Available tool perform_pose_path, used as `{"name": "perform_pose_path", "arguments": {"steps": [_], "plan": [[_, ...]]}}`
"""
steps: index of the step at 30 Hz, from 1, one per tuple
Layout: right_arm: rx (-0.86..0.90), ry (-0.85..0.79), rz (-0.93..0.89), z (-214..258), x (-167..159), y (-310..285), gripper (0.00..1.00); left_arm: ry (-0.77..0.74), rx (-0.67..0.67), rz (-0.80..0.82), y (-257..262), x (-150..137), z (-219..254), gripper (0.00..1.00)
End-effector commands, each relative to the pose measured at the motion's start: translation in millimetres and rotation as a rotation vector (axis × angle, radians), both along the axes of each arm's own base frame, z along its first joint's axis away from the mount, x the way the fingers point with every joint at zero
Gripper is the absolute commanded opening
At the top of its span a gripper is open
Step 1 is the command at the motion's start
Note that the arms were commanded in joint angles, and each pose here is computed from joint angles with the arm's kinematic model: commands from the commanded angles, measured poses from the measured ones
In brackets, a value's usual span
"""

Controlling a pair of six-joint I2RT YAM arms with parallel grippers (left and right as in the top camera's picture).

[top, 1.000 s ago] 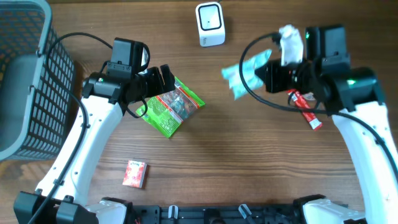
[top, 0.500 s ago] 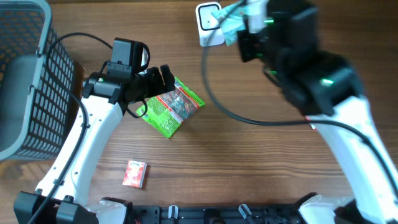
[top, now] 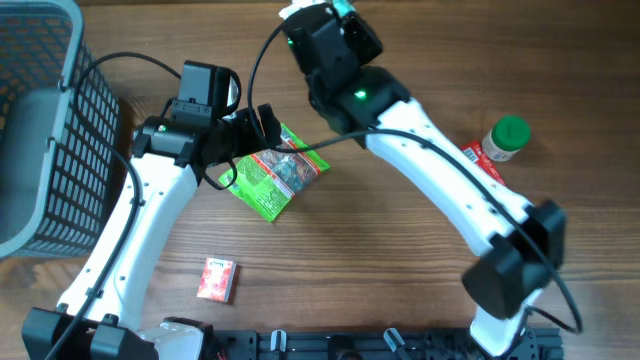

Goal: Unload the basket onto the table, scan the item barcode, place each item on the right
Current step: 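Swing the mint-green packet up in front of the scanner window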

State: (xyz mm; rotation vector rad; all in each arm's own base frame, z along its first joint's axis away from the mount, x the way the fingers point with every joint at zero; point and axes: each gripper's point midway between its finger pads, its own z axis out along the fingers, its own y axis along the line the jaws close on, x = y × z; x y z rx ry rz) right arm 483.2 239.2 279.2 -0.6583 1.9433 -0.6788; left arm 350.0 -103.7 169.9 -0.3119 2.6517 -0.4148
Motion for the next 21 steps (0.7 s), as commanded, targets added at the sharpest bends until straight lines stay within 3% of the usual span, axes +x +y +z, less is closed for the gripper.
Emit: {"name": "perform_pose_path", "arguments": {"steps": [1,13,17,21], "plan": [[-0.005,-0.042,-0.076,-17,19,-2,0.04,-0.005,0.001,0.006,2,1,1,1.00],[0.199,-0.052,-0.146,-88,78,-17,0.04,-0.005,0.001,0.006,2,1,1,1.00],[0.156,-0.021,-0.083,-113,94,-15,0.04,-0.005,0.001,0.006,2,1,1,1.00],[-0.009,-0.002,0.004,-140,106,-8,0.04,-0.005,0.001,0.006,2,1,1,1.00]]}}
